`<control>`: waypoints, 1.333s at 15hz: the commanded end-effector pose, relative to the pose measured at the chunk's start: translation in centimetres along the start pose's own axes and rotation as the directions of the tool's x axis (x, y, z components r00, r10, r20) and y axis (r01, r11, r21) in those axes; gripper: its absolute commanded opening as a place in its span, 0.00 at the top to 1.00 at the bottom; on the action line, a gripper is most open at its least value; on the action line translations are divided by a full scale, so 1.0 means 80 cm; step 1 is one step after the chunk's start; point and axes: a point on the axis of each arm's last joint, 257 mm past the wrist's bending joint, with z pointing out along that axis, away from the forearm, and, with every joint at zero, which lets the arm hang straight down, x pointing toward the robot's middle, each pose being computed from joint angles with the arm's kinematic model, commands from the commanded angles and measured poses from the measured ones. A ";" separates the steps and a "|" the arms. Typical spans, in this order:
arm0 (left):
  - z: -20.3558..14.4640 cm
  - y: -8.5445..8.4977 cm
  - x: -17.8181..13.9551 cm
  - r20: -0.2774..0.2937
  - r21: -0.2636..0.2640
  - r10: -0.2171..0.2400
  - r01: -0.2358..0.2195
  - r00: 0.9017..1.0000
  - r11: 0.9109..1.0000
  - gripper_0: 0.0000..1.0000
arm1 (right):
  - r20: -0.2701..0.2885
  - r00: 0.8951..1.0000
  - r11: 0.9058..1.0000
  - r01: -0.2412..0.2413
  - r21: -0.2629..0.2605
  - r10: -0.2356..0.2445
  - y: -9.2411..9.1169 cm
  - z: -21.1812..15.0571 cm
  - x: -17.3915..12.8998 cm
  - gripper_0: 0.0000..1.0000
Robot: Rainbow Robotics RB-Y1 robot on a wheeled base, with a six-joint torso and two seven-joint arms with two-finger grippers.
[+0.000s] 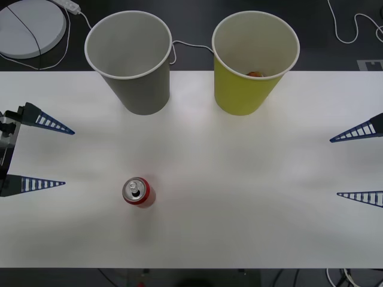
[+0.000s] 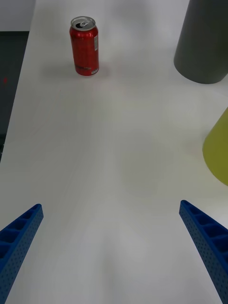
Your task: Put the can into the green bin and the plastic bottle into the gray bin
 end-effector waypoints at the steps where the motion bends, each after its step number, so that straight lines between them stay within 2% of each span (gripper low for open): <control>1: 0.000 0.000 0.000 0.000 0.000 0.000 0.000 1.000 1.000 0.00 | 0.000 1.000 1.000 0.000 0.000 0.000 0.000 0.000 0.000 0.00; 3: 0.000 0.000 0.000 0.000 0.000 0.000 0.000 1.000 1.000 0.00 | 0.000 1.000 1.000 0.000 0.000 0.000 0.000 0.000 0.000 0.00; 4: 0.013 -0.017 0.011 -0.004 0.030 -0.028 0.028 1.000 0.999 0.00 | 0.000 1.000 1.000 0.000 0.000 0.000 0.000 0.000 0.000 0.00; 8: 0.012 -0.019 0.012 0.005 0.037 -0.033 0.032 0.999 0.999 0.00 | 0.000 1.000 1.000 0.000 0.000 0.000 0.000 0.000 0.000 0.00; 10: 0.014 -0.024 0.017 0.038 0.042 -0.070 0.068 0.997 0.997 0.00 | 0.000 1.000 1.000 0.000 0.000 0.000 0.000 0.000 0.000 0.00; 15: 0.033 -0.053 0.042 0.139 0.070 -0.056 0.046 0.989 0.996 0.00 | 0.000 1.000 1.000 0.000 0.000 0.000 0.000 0.000 0.000 0.00; 20: 0.053 -0.075 0.055 0.227 0.063 -0.081 0.068 0.971 0.996 0.00 | 0.000 1.000 1.000 0.000 0.000 0.000 0.000 0.000 0.000 0.00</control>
